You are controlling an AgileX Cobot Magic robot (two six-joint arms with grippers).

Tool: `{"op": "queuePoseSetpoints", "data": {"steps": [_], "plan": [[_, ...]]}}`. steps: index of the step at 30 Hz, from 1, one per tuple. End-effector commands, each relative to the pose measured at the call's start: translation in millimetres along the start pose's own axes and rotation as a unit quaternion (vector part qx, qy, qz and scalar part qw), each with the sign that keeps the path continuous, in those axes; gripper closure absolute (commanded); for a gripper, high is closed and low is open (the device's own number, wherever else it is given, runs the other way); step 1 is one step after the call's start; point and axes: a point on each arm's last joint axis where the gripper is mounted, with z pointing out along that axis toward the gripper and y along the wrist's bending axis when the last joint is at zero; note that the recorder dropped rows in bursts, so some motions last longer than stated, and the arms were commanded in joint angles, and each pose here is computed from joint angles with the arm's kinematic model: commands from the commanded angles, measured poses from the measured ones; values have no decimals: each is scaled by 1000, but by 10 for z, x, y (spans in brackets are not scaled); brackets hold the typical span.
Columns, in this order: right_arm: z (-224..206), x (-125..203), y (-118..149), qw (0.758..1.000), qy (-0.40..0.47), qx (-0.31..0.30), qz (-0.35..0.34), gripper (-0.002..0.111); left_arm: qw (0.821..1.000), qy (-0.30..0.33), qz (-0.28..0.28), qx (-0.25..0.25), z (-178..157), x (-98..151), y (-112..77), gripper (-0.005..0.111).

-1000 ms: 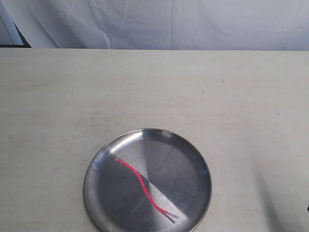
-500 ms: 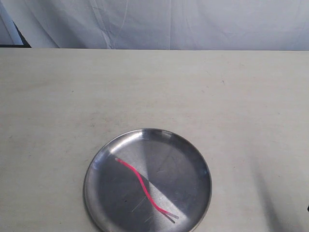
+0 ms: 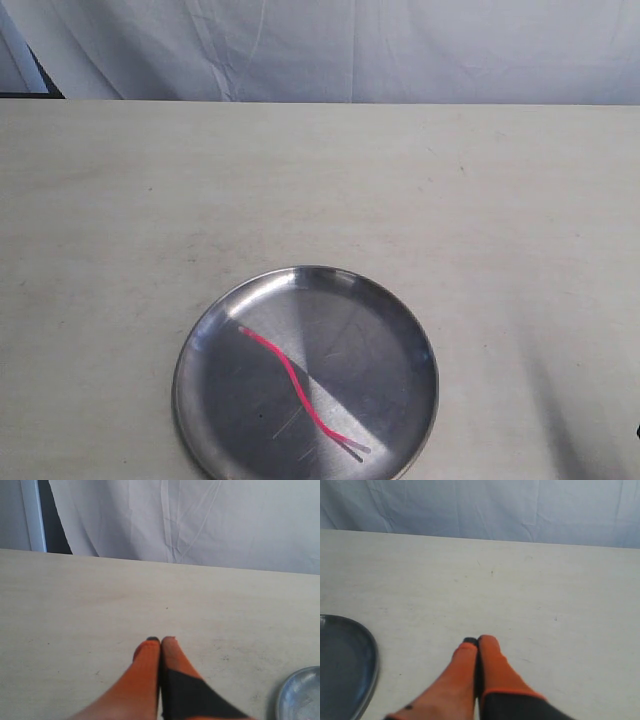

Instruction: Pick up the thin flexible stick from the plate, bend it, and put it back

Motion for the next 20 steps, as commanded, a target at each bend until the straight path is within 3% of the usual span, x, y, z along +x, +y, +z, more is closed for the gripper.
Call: {"op": "queuePoseSetpoints", "data": {"steps": [1, 20], "plan": [[1, 5, -2, 1000, -5, 2, 1, 108, 1000, -11, 0, -2, -2, -7, 4, 107], [1, -1, -1, 1000, -8, 1, 3, 108, 1000, -11, 0, -2, -2, -7, 4, 107]]}}
